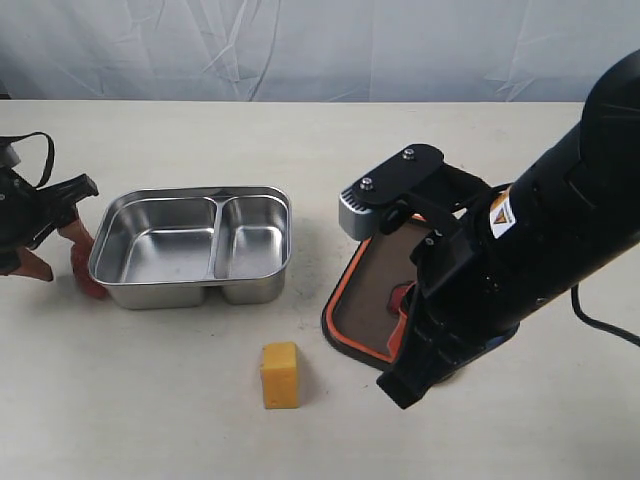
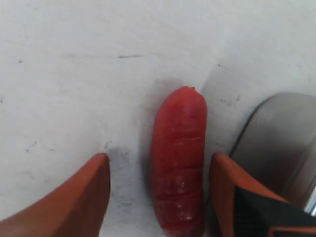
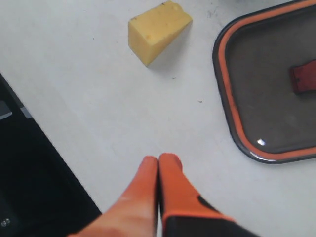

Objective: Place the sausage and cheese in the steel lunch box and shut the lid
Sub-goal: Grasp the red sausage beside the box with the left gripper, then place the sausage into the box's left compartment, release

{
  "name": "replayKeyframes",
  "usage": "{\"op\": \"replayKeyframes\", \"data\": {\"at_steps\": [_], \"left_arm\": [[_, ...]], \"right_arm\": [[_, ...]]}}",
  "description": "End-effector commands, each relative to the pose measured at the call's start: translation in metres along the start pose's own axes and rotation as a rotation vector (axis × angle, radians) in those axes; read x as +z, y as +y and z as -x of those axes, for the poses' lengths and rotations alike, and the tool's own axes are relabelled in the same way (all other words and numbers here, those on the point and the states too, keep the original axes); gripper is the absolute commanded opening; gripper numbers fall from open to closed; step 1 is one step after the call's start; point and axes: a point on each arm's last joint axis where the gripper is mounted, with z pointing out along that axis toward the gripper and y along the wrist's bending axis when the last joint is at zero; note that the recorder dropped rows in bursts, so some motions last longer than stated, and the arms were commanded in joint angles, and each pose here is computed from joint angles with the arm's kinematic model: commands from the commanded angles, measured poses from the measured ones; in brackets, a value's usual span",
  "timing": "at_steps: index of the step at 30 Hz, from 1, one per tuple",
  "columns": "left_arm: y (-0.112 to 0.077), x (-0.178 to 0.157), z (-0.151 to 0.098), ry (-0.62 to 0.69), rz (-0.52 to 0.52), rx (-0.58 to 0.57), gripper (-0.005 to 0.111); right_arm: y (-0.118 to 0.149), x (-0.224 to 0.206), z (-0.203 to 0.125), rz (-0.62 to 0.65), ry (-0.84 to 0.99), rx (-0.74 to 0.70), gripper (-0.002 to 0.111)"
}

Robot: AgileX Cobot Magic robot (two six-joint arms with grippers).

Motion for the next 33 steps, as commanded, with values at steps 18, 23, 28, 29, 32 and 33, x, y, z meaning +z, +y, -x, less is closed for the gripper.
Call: {"op": "replayKeyframes", "data": {"at_steps": [18, 23, 28, 29, 32, 33], "left_arm": [[-0.010, 0.019, -0.005, 0.031, 0.011, 0.018, 0.000], [-0.014, -0.009, -0.002, -0.067, 0.012, 0.073, 0.000], [-0.020, -0.049, -0.002, -0.202, 0.030, 0.107, 0.000], [-0.022, -0.055, -0.003, -0.220, 0.026, 0.111, 0.000], [-0.029, -0.074, -0.004, -0.267, -0.007, 0.115, 0.000], [-0.034, -0.079, -0.006, -0.268, -0.035, 0.117, 0.000]], "right_arm": [[0.000, 0.000, -0.001, 0.000, -0.004, 0.025, 0.000], [0.000, 0.000, -0.001, 0.000, -0.004, 0.032, 0.000], [0.000, 0.000, 0.000, -0.001, -0.008, 0.032, 0.000], [0.000, 0.000, 0.000, -0.001, -0.008, 0.032, 0.000], [0.000, 0.000, 0.000, -0.002, -0.011, 0.032, 0.000], [0.000, 0.000, 0.000, -0.002, -0.011, 0.032, 0.000]]}}
